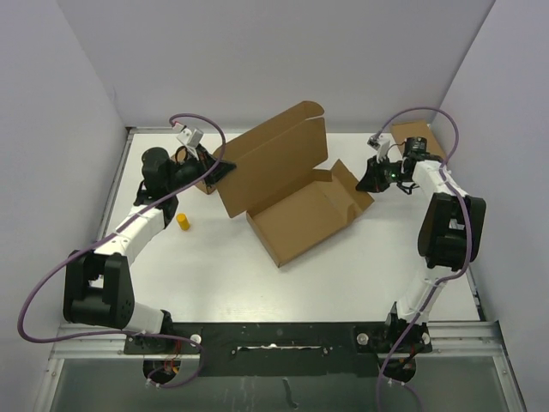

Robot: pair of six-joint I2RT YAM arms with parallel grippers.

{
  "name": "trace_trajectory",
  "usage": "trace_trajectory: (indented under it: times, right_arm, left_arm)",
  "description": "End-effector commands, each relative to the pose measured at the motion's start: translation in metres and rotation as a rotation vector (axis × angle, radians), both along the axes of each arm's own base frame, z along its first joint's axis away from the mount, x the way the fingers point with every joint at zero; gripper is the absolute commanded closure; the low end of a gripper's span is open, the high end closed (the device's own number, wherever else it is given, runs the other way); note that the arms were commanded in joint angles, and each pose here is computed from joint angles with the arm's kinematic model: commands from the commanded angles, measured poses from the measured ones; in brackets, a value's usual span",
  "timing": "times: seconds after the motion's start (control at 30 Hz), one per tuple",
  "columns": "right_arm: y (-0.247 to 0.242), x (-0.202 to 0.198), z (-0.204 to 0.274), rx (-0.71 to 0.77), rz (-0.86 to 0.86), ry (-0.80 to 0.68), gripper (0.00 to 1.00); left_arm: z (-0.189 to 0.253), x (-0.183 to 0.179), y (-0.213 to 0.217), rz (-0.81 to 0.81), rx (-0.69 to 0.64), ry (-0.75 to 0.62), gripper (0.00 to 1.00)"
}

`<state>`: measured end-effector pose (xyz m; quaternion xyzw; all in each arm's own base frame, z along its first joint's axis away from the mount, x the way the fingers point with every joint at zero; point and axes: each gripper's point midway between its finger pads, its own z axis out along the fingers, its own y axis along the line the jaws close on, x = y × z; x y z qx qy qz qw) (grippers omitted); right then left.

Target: Fold the paper box

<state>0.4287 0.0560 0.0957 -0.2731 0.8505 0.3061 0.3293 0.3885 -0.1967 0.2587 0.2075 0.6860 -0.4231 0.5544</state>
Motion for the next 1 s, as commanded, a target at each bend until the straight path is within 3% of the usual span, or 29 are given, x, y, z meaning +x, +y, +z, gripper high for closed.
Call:
trace_trajectory:
  times: [0.0, 0.3, 0.57, 0.97]
  right_arm:
    - [0.027, 0.001, 0.052, 0.002, 0.055, -0.154, 1.0]
    - [0.056, -0.012, 0.073, -0.11, 0.129, -0.263, 1.0]
    - [0.085, -0.028, 0.058, -0.12, 0.21, -0.233, 1.0]
    - [0.084, -0.034, 0.028, 0.045, 0.209, -0.05, 0.78]
  left_arm:
    - [0.019, -0.001, -0.001, -0.02, -0.023, -0.077, 1.0]
    - [0.021, 0.0, 0.0, -0.01, -0.027, -0.082, 1.0]
    - [0.023, -0.003, -0.001, -0.022, -0.038, -0.097, 1.0]
    - [0.016, 0.0, 0.0, -0.016, -0.018, -0.084, 1.0]
